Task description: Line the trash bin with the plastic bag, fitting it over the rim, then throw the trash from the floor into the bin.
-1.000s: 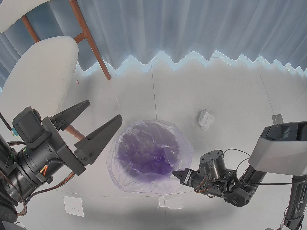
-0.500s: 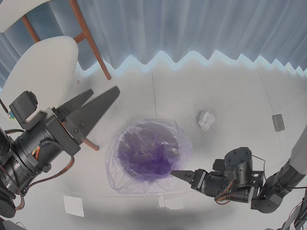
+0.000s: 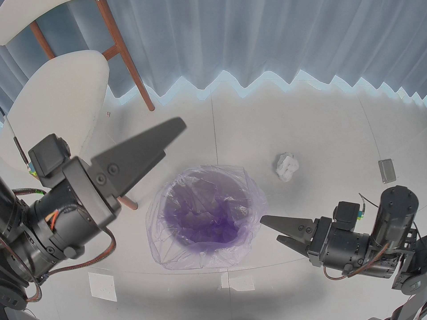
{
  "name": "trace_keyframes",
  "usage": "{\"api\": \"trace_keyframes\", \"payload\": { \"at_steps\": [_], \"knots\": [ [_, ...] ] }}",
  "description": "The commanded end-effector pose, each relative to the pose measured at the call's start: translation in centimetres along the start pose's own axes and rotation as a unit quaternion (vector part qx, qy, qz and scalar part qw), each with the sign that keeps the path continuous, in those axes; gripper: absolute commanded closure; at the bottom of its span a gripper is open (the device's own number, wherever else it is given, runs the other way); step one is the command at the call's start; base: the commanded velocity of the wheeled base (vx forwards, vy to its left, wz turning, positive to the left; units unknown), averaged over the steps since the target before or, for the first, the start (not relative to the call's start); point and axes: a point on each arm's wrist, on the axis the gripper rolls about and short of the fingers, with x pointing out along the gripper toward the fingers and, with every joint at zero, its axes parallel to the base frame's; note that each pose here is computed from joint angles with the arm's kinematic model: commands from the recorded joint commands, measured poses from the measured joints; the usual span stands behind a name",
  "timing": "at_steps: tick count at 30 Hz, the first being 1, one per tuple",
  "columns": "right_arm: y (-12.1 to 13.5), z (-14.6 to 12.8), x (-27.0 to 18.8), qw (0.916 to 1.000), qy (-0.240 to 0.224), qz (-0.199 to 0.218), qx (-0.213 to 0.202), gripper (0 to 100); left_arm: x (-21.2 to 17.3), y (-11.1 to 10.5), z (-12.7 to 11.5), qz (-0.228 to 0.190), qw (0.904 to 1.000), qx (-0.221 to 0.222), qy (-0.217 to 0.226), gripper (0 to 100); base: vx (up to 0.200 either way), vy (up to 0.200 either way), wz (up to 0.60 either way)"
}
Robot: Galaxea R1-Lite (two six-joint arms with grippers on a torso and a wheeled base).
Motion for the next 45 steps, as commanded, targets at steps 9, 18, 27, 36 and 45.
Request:
{"api": "trace_keyframes", "payload": {
  "at_steps": [9, 18, 27, 36, 45],
  "knots": [
    [10.1, -6.2, -4.1, 0.9362, 0.201, 0.288, -0.003, 0, 1.3, -1.5, -3.6, -0.054, 0.9955, 0.077, 0.016, 0, 0.0, 0.0, 0.0],
    [10.0, -10.9, -2.5, 0.8888, 0.249, 0.384, -0.009, 0, 4.6, -2.3, -6.3, -0.144, 0.9808, 0.131, 0.014, 0, 0.0, 0.0, 0.0],
    [8.2, -10.9, -3.0, 0.8952, 0.25, 0.369, -0.008, 0, 4.7, -3.3, -5.8, -0.162, 0.9791, 0.123, -0.005, 0, 0.0, 0.0, 0.0],
    [5.8, -5.4, -11.2, 0.8942, 0.161, 0.418, 0.007, 0, -3.2, -0.6, 1.8, -0.09, 0.9886, 0.044, -0.112, 0, 0.0, 0.0, 0.0],
    [3.2, -0.7, -13.0, 0.9495, 0.014, 0.313, -0.005, 0, -8.2, 3.3, -3.1, -0.068, 0.9916, -0.059, 0.093, 0, 0.0, 0.0, 0.0]
  ]
}}
